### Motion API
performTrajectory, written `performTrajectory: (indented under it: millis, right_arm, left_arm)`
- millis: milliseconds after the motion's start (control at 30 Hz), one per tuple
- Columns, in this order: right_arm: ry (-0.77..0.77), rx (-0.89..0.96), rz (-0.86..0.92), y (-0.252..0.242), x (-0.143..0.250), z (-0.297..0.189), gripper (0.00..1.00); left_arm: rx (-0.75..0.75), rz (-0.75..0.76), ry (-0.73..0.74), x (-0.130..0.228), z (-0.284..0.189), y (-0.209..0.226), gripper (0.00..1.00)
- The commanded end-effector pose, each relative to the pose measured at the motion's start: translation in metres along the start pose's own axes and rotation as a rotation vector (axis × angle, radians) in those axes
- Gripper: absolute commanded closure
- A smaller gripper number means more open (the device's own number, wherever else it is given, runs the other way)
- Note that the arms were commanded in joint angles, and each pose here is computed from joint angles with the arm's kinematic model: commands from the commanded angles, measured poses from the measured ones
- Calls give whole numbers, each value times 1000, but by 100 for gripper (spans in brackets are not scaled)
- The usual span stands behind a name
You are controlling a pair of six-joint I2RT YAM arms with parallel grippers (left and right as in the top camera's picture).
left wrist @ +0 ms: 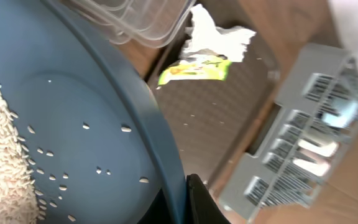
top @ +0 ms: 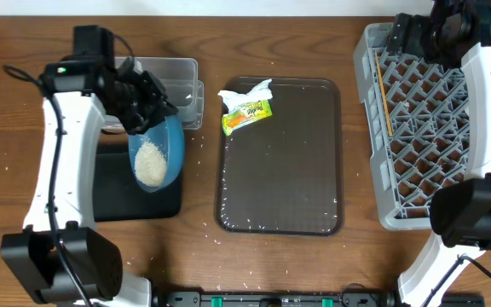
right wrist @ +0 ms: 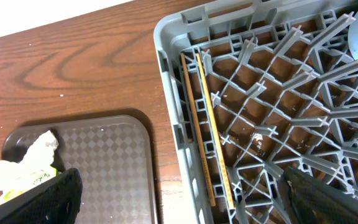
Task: Sort waste into correct bins and load items into the dishwasher rack
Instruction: 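Lift the blue bowl with the left gripper over the black tray, then tilt the blue bowl with the left gripper to pour rice onto the black tray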
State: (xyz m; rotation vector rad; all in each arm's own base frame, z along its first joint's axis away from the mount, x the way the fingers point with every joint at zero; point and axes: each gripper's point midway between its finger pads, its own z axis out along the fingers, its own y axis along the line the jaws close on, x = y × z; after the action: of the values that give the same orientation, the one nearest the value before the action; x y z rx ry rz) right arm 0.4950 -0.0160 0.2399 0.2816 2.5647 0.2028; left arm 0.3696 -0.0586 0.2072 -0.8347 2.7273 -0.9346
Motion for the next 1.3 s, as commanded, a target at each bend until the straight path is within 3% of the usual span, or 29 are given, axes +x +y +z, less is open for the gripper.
performTrajectory:
  millis: [0, 633, 967, 1267]
  right_arm:
    - [-29, -12, 3, 6, -4, -14, 1]
    - [-29, -12, 3, 6, -4, -14, 1]
    - [-29, -12, 3, 6, -4, -14, 1]
    - [-29, -12, 3, 6, -4, -14, 1]
  left_arm:
    - [161, 33, 51, 6, -17, -18, 94]
    - [301, -89, 64, -10, -38, 16, 94]
    - [482, -132, 91, -12, -53, 24, 94]
    - [557, -184, 73, -14, -69, 43, 94]
